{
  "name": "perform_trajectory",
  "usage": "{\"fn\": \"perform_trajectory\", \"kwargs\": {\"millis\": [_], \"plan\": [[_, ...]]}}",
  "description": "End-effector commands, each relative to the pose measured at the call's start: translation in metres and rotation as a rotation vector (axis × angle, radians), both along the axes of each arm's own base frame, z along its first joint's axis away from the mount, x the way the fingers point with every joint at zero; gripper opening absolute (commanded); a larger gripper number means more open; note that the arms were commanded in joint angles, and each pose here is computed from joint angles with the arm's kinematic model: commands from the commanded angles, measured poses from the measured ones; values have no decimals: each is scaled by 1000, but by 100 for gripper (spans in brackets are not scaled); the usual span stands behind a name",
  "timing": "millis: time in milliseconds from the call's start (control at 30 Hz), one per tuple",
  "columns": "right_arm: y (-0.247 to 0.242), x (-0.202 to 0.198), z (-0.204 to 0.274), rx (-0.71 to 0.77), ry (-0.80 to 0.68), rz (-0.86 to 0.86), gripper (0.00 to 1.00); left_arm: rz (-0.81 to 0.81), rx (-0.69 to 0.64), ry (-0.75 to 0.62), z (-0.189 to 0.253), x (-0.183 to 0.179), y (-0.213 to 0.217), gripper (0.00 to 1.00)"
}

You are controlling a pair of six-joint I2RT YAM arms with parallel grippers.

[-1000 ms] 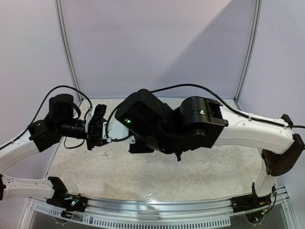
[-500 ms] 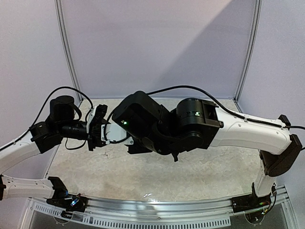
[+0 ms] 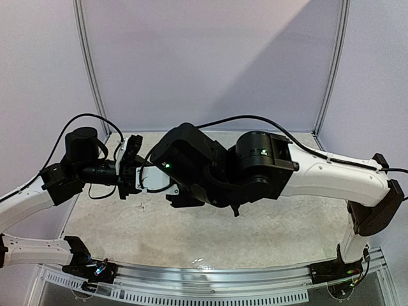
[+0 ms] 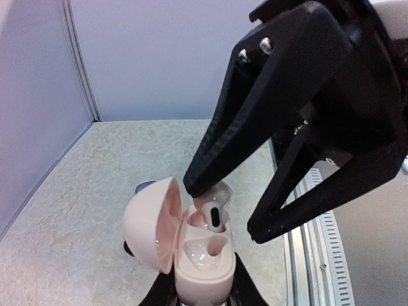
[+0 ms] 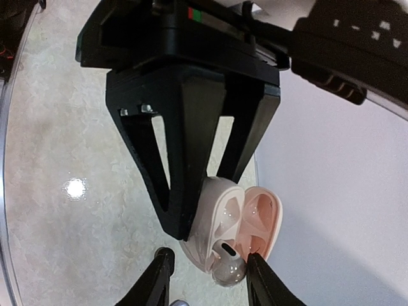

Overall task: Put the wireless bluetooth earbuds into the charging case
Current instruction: Insert the right earbud into the right side groove of the charging case.

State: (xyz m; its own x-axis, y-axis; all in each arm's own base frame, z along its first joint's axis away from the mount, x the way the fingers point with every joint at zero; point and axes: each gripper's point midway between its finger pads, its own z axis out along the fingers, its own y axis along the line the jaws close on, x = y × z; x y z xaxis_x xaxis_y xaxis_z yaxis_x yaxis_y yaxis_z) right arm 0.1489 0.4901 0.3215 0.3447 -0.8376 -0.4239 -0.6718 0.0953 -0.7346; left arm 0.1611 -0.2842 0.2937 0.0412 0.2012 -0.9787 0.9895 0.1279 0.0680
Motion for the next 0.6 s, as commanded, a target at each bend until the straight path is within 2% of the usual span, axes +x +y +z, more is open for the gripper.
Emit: {"fn": "perform_trajectory", "kwargs": {"millis": [0,200,333,567], "plan": [[-13,-3,30,105,34,-32,42,-8,-19,13,0,-4,-2,0],[-19,-9,57,306,134,-47,39,-7,-27,24,0,-5,-1,0],[-24,-10,58,384,245,-46,30,-18,-36,3,3,-6,-2,0],[-11,-17,45,424,380,-30,33,-29,-45,-16,7,-8,-2,0]]}}
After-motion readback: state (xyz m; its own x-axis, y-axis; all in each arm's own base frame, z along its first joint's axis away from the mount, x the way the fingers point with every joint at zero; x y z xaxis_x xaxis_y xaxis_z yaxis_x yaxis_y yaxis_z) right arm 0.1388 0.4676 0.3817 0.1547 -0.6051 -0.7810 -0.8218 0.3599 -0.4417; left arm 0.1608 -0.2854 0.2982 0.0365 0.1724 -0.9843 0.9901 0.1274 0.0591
